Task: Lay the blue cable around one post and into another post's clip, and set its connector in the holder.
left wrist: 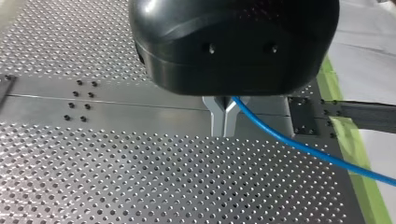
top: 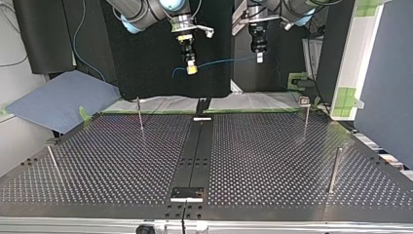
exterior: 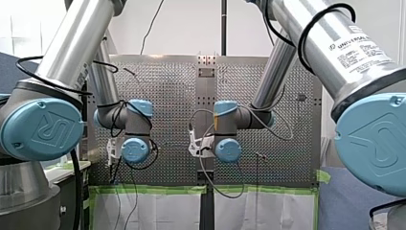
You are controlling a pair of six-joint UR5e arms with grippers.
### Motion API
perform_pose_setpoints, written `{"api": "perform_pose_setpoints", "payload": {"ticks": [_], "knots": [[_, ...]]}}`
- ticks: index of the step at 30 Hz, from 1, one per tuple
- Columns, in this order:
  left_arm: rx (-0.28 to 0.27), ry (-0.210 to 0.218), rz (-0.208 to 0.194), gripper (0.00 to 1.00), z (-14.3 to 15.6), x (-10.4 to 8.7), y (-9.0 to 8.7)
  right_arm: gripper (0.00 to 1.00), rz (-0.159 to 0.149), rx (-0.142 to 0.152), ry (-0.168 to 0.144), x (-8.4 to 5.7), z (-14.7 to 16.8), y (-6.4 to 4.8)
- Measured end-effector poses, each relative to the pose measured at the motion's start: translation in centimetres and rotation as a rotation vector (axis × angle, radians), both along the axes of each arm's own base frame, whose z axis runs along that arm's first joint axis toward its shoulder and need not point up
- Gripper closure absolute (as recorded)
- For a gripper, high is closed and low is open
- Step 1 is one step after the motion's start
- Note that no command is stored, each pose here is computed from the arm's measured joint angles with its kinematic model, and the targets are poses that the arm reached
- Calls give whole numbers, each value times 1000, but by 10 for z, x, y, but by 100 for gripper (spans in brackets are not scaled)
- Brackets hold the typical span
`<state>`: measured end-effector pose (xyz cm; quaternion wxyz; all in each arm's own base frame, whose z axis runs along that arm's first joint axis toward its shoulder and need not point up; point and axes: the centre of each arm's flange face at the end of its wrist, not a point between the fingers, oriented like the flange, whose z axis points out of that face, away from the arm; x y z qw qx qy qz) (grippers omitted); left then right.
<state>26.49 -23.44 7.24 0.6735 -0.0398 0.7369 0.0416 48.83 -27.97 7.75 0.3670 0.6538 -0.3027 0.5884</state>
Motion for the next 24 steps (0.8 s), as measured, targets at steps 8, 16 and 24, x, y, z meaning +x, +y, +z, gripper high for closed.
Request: {"api": "perform_pose_setpoints", "payload": {"ticks": [8, 16, 24], "knots": [[5, 9, 1, 98, -1, -1, 1, 100, 2, 42, 50, -3, -5, 5], [-9, -4, 19, 98, 4, 4, 2, 100, 4, 71, 80, -4, -4, 9], [-55, -48, 75, 90, 30, 25, 4, 100, 30, 73, 1, 15, 38, 5]]}}
